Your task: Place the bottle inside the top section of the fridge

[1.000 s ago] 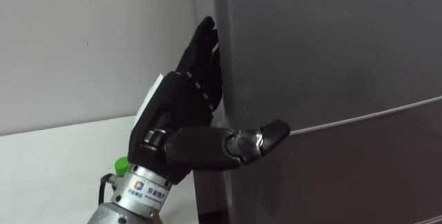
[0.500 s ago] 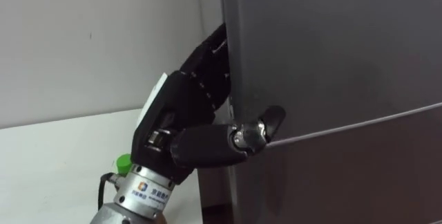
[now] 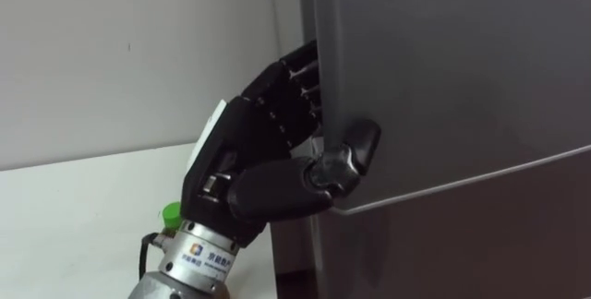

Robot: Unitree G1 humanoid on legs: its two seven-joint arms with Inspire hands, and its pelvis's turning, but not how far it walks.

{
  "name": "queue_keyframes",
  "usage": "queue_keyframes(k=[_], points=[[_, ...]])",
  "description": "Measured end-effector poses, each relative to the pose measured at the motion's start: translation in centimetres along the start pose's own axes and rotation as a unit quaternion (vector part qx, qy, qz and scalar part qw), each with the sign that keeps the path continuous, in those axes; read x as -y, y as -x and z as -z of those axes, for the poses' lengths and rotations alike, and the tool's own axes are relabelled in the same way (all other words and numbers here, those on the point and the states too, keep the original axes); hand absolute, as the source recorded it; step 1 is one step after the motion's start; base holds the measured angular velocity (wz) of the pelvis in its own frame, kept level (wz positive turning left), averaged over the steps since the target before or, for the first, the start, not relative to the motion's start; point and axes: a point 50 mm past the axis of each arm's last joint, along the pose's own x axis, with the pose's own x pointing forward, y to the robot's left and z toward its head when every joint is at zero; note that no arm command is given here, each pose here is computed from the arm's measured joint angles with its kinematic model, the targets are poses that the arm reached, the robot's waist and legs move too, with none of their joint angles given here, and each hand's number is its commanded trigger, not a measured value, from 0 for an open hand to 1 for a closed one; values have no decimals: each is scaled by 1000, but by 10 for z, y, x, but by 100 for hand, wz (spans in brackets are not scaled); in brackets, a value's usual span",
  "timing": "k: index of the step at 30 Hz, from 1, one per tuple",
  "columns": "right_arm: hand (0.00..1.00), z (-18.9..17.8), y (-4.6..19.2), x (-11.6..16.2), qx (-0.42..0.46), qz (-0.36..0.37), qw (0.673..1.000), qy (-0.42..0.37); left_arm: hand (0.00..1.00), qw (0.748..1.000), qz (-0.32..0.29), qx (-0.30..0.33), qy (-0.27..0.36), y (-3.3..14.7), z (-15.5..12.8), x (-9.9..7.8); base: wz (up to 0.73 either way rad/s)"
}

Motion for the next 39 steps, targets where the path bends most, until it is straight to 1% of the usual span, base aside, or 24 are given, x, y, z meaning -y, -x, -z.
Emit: queue_keyframes(k=[1, 2, 3, 4, 5, 8, 10, 23, 27, 34, 39], points=[[0, 0, 0, 0, 0, 0, 1000, 0, 51, 1000, 1, 0, 1, 0, 0, 0, 0], [0, 0, 0, 0, 0, 0, 1000, 0, 39, 1000, 1, 1, 1, 0, 0, 1, 0], [0, 0, 0, 0, 0, 0, 1000, 0, 18, 1000, 1, 1, 2, 0, 0, 1, 0], [0, 0, 0, 0, 0, 0, 1000, 0, 5, 1000, 0, 2, 3, 0, 0, 1, 0], [0, 0, 0, 0, 0, 0, 1000, 0, 0, 1000, 1, 2, 3, -1, 0, 1, 0], [0, 0, 0, 0, 0, 0, 1000, 0, 0, 1000, 6, 0, 8, -1, 1, 3, 0], [0, 0, 0, 0, 0, -1, 1000, 0, 0, 1000, 22, -8, 8, -1, 3, 6, -6], [0, 1, 0, 0, -7, -3, 1000, -2, 0, 999, 25, -20, -11, 0, 5, 6, -2], [0, 1, 0, 0, -8, -4, 1000, -3, 0, 999, 38, -27, -9, 0, 8, 10, 0], [0, 0, 0, 0, -6, -5, 1000, -8, 0, 998, 46, -32, -11, 1, 9, 10, 0], [0, 1, 1, 2, -3, -2, 1000, -24, 0, 998, 44, -33, -19, 2, 7, 7, 0]])
